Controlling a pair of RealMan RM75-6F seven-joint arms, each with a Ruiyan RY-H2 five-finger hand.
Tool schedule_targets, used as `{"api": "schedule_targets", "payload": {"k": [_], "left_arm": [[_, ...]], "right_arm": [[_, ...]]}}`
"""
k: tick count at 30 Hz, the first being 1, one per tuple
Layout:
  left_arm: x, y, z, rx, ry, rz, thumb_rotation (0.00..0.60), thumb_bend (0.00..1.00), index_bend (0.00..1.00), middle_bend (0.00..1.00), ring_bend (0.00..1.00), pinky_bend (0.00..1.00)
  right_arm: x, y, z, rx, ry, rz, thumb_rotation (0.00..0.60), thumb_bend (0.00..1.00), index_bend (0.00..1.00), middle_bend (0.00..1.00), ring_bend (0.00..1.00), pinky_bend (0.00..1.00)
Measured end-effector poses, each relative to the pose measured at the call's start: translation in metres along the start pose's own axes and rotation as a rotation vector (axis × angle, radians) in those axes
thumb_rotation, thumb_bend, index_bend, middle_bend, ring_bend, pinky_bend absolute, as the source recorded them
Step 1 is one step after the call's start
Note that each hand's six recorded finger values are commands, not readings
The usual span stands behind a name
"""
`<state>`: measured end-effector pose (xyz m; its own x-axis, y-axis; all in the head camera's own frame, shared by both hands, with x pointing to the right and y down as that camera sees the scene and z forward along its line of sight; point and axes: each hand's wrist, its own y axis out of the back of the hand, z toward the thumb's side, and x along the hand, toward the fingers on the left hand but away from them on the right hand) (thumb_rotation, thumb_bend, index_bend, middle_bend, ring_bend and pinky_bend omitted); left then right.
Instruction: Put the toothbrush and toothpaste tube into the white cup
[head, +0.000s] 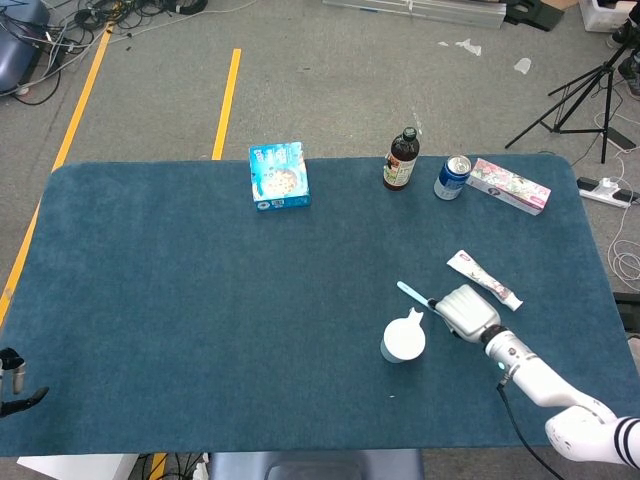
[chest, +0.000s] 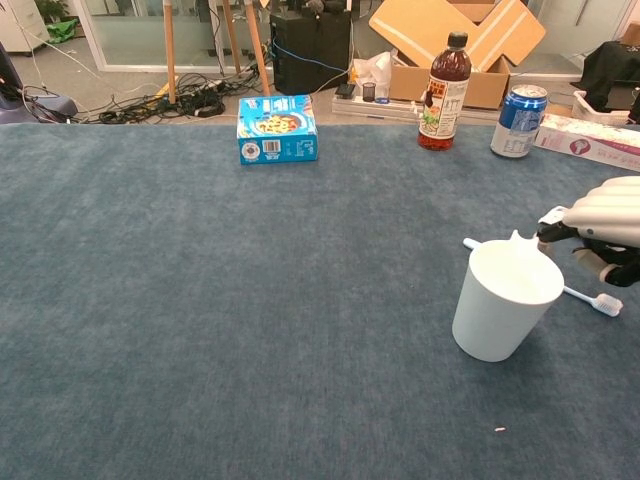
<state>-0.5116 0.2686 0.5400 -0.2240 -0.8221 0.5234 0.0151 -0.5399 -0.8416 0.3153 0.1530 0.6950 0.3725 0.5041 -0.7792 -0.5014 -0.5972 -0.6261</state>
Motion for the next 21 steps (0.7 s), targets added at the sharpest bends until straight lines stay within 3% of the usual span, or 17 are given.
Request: {"api": "schedule_targets", "payload": {"k": [21], "left_arm": [[0.0,0.0,0.0,-0.001,0.0,0.001,0.6,0.0,0.82,0.54,0.43,0.39]], "right_arm": [[-0.013,-0.017,-0.003,-0.008,-0.011,0.045,0.6,0.7,0.35,1.0,1.0,1.0]]}}
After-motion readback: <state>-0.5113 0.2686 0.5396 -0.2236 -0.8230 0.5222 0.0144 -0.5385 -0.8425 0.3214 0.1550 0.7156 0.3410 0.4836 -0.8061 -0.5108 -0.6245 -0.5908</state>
